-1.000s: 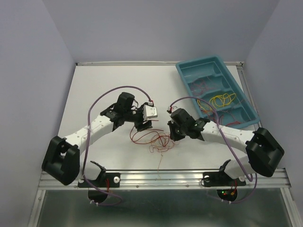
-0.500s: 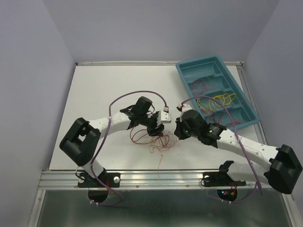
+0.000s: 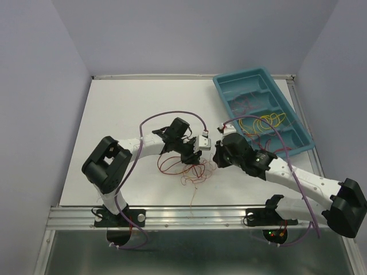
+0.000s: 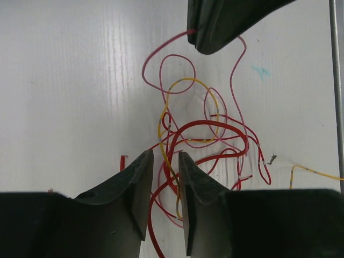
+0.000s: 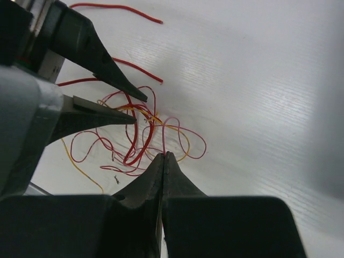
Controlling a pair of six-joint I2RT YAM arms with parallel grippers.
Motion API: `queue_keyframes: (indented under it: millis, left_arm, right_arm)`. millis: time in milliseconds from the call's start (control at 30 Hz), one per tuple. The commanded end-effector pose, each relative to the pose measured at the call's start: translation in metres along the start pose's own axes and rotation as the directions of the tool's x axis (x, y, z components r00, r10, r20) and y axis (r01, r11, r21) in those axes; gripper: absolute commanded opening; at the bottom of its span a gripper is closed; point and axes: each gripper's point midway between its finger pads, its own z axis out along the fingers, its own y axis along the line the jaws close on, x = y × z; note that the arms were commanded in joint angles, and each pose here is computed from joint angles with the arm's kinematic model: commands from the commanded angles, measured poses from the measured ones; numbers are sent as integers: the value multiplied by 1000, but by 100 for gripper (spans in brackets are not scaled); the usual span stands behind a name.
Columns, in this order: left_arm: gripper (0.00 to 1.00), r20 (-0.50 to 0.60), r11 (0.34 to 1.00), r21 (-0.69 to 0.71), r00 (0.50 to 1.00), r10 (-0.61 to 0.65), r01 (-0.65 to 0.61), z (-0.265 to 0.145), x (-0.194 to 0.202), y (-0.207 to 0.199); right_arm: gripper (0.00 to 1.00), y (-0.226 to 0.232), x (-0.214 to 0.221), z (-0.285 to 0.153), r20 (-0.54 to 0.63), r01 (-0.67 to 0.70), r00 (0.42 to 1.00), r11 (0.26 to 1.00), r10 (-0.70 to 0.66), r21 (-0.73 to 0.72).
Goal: Untangle the cables
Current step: Untie the cable.
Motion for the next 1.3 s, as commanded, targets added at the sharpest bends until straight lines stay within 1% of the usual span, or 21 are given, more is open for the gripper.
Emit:
queue_keyframes:
  millis: [0,100,133,167,233,333,367,400,433,467,500,633,733,767,800,900,1067,1167,1200,1233,1267]
  left_arm:
    - [40,31,999,5,999,34,-34,-4,-19,1]
    - [36,6,1000,-16,1000,1,-1,0,-16,8]
    - [29,2,1000,-17,1000,0,0,0,-16,9]
    - [11,3,1000,-21,1000,6,-6,-1,-17,10]
    - [0,11,999,-37,1000,14,-13,-7,-23,12]
    - [0,81,994,-111,997,13,-4,-42,-46,25]
    - [0,137,980,-191,990,-22,48,-75,-58,46]
    - [0,162,982,-187,987,3,28,-83,-72,42]
    - [0,203,962,-254,978,-51,103,-120,-66,66]
    - [0,255,965,-233,965,-56,117,-143,-78,66]
    - [0,294,940,-305,954,-60,153,-184,-74,82]
    - [0,357,912,-381,934,-4,149,-251,-87,78]
    - [0,372,871,-460,928,9,175,-273,-92,78]
    - [0,399,846,-477,916,-33,238,-281,-89,82]
    - [0,410,814,-525,912,-14,248,-290,-87,88]
    - [0,464,753,-576,885,-21,320,-313,-77,100]
    - [0,473,723,-594,880,-41,353,-319,-61,108]
    - [0,508,622,-660,860,-45,422,-340,-48,124]
    - [0,518,583,-686,855,-26,434,-350,-42,131]
    - [0,541,539,-697,840,-37,472,-365,-31,135]
    - [0,547,524,-701,836,-40,483,-370,-25,138]
  right_arm:
    - [1,-1,-18,-13,92,-45,995,999,43,11]
    - [1,1,-31,-26,143,-60,988,998,60,-4]
    - [1,2,-36,-30,161,-68,985,998,69,-12]
    - [0,1,-42,-36,185,-81,979,997,80,-5]
    - [1,-2,-55,-49,239,-110,965,994,107,-1]
    - [1,-17,-85,-76,375,-195,913,979,162,52]
    - [0,-21,-90,-84,405,-218,897,974,178,55]
    - [1,-25,-95,-90,434,-241,880,969,192,61]
    - [0,-28,-104,-104,481,-280,847,959,227,41]
    - [0,-36,-108,-110,516,-309,823,949,236,59]
    - [1,-38,-112,-116,538,-326,806,944,246,57]
    - [0,-48,-121,-130,593,-388,755,920,280,59]
    - [1,-58,-131,-140,646,-453,702,888,300,79]
    - [1,-63,-134,-143,663,-471,684,878,303,84]
    - [1,-69,-139,-155,701,-508,640,858,315,78]
    - [1,-76,-149,-174,745,-542,581,838,327,55]
    - [0,-60,-179,-182,744,-501,603,862,288,73]
    - [0,-69,-202,-215,809,-561,511,826,290,58]
    - [0,-77,-210,-236,844,-602,448,798,293,42]
    - [1,-80,-214,-248,860,-614,418,789,292,30]
    - [1,-82,-219,-260,873,-621,391,784,293,14]
